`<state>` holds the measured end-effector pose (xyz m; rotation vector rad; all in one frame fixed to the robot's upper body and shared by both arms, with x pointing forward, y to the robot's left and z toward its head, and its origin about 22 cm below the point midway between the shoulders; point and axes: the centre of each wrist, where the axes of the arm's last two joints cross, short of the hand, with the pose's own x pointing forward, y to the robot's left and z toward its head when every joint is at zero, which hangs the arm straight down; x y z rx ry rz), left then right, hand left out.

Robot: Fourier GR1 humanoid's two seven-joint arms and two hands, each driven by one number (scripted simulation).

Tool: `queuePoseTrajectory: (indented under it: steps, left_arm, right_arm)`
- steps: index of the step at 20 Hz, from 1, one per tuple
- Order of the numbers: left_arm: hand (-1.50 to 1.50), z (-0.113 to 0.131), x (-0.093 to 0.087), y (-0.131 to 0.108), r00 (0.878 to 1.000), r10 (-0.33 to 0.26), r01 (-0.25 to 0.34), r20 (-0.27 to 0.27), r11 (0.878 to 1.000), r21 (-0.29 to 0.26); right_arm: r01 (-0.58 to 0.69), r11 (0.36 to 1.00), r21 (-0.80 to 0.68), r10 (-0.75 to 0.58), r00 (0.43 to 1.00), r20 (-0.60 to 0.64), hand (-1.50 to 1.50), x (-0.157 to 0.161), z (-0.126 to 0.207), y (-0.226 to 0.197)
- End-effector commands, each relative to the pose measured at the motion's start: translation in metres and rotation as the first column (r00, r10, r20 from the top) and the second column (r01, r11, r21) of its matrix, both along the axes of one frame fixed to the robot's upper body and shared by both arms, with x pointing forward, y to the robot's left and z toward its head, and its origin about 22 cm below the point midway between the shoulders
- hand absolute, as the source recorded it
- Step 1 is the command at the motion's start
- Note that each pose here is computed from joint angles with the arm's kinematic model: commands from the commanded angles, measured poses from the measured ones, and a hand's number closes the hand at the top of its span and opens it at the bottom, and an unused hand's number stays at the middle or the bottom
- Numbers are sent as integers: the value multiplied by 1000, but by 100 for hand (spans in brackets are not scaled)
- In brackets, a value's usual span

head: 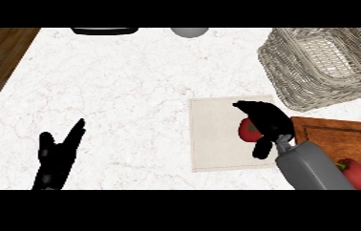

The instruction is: Pick the tomato from the placemat and place it in the basket

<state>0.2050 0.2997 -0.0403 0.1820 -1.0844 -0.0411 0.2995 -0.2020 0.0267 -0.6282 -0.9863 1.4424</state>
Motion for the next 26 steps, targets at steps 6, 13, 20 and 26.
queuePoseTrajectory:
  steps: [6, 13, 20, 26]
  left_arm:
    - [0, -11, -8, -5, 998, -8, 7, -69, 1000, -20]
    - [0, -11, -15, -4, 996, -10, 7, -83, 999, -38]
    - [0, -11, -15, -3, 996, 26, -28, -83, 999, -23]
    - [0, -25, -26, 6, 997, 17, -20, -81, 999, -34]
  right_arm:
    - [-116, 990, -82, 124, 987, 101, 150, -1, -11, 18]
    - [-125, 988, -93, 138, 980, 142, 150, -2, -25, 17]
    - [-162, 985, -60, 170, 968, 185, 150, -79, -8, 14]
    - [-53, 947, 316, -55, 944, 326, 150, -72, 26, 1]
